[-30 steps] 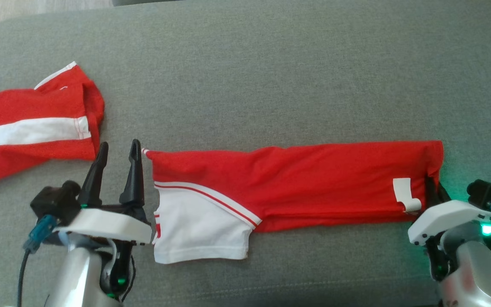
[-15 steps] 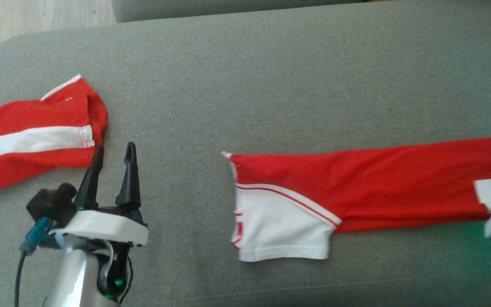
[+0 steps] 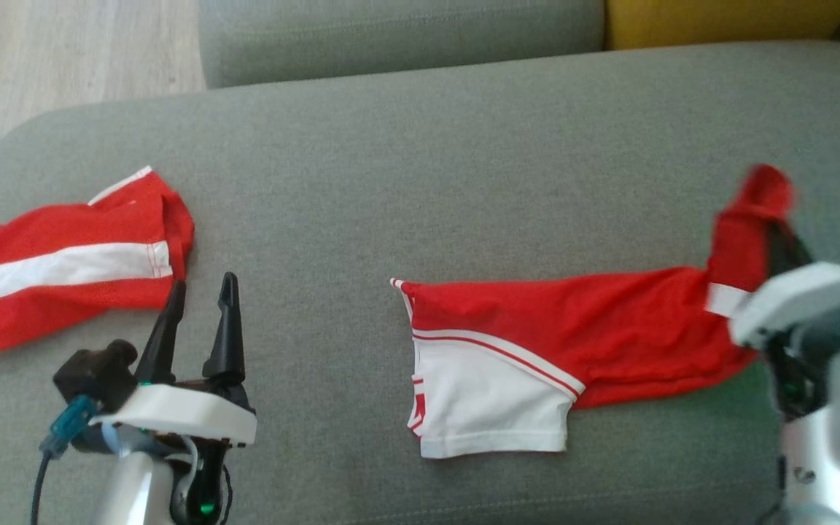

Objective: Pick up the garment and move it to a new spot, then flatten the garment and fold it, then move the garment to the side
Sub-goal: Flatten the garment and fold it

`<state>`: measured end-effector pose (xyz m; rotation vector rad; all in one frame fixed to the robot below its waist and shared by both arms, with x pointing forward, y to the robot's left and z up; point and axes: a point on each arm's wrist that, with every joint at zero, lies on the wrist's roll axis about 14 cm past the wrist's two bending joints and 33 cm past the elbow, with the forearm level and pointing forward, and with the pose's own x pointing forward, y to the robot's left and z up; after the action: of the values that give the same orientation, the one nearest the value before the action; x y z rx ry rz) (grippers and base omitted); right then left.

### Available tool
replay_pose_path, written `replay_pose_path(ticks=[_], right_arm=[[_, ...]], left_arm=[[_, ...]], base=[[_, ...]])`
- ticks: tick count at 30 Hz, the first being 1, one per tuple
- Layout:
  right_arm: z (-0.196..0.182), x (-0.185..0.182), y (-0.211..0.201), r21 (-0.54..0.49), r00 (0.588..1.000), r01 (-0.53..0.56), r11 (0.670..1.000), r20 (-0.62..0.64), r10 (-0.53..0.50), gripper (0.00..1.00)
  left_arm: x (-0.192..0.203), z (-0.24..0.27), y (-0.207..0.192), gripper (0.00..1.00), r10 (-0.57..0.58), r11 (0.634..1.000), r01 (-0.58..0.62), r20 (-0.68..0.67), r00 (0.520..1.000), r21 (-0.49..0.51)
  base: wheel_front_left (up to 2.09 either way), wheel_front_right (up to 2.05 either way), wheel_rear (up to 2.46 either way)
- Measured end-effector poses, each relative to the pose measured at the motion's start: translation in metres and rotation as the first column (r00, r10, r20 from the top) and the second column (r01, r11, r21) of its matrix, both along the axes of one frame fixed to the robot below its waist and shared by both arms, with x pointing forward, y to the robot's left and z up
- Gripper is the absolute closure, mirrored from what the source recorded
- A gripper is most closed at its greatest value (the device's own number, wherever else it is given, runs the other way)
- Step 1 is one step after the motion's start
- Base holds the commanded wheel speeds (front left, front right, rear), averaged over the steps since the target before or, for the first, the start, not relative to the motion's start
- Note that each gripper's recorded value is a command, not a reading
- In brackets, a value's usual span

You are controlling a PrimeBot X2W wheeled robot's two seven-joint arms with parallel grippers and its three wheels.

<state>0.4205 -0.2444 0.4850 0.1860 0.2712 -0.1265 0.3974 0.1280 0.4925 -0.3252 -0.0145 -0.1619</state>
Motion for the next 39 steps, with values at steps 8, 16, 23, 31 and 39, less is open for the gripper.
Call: replay_pose_path(ticks=[8,16,23,31,39], right_arm=[[0.002,-0.026,0.107,0.297,0.961,-0.274,0.915,0.051,0.272,1.0],[-0.013,-0.047,0.18,0.453,0.908,-0.402,0.796,0.086,0.41,1.0],[-0.037,-0.057,0.227,0.566,0.883,-0.421,0.709,0.077,0.463,1.0],[-0.048,-0.053,0.26,0.487,0.821,-0.525,0.698,0.073,0.566,1.0],[-0.081,-0.069,0.264,0.44,0.776,-0.555,0.706,-0.031,0.63,0.0]], left_arm=[[-0.012,0.002,0.005,0.0,0.021,1.0,-0.021,-0.001,1.0,-0.021],[-0.018,-0.004,0.012,0.0,0.041,0.999,-0.042,-0.02,0.999,-0.019],[-0.021,-0.012,0.014,0.0,0.047,0.999,-0.048,-0.043,0.998,-0.017],[-0.024,-0.023,0.017,0.0,0.057,0.998,-0.058,-0.08,0.995,-0.018],[-0.024,-0.031,0.016,0.0,0.052,0.998,-0.054,-0.102,0.993,-0.015]], base=[[0.0,0.0,0.0],[0.0,0.0,0.0],[0.0,0.0,0.0],[0.0,0.0,0.0],[0.0,0.0,0.0]])
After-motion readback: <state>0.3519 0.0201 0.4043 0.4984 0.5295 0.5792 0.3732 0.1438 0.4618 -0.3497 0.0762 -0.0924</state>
